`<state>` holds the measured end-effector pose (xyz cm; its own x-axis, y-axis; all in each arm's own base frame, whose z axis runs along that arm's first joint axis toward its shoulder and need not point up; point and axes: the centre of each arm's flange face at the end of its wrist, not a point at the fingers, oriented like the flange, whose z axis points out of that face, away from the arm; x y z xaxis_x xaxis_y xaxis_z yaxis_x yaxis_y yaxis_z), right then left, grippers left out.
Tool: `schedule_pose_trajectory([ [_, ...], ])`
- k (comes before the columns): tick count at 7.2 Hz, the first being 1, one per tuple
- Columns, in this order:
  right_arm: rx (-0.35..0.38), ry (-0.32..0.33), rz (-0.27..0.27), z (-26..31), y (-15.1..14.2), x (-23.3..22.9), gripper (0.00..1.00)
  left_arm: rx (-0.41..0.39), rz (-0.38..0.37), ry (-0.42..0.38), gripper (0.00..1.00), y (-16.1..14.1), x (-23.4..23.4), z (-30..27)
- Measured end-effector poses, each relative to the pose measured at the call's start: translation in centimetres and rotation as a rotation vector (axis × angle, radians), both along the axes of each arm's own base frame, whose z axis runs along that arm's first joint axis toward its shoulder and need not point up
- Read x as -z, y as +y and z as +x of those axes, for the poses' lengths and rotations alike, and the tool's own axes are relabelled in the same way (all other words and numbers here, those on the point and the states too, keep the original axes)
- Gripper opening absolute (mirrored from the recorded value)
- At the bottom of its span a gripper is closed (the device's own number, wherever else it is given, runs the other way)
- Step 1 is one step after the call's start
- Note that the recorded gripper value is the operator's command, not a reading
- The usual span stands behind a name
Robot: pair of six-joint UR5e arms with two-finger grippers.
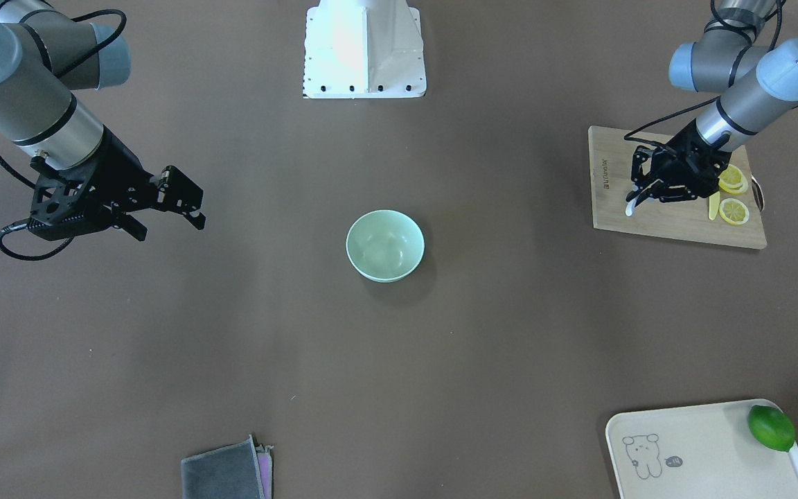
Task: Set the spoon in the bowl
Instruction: 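Carry the white spoon with the left gripper over the bowl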
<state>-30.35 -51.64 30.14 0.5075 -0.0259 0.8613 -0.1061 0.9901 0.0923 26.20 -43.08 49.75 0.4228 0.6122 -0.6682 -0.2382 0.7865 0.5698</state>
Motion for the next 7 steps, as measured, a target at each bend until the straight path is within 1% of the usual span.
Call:
schedule_pose_trajectory([
  [1,-0.009,0.002,0.005,0.6,0.1,-0.3,1.00,0.021,-0.021,0.020,0.00,-1.5,4.8,1.0],
  [3,-0.051,0.020,0.020,2.8,0.5,-1.6,1.00,0.107,-0.119,0.121,0.00,-4.9,15.1,4.0],
  [4,-0.075,0.034,0.025,3.9,0.4,-2.6,1.00,0.126,-0.163,0.170,0.00,-6.2,19.4,6.5],
  [5,-0.091,0.047,0.025,4.8,0.0,-3.5,1.00,0.137,-0.197,0.203,0.00,-7.0,23.0,9.7],
  [6,-0.099,0.061,0.024,6.1,-0.8,-4.2,1.00,0.156,-0.212,0.222,0.00,-8.0,26.0,12.8],
  [7,-0.087,0.082,0.024,7.3,-1.5,-5.1,1.00,0.167,-0.214,0.231,0.00,-8.7,28.0,15.3],
])
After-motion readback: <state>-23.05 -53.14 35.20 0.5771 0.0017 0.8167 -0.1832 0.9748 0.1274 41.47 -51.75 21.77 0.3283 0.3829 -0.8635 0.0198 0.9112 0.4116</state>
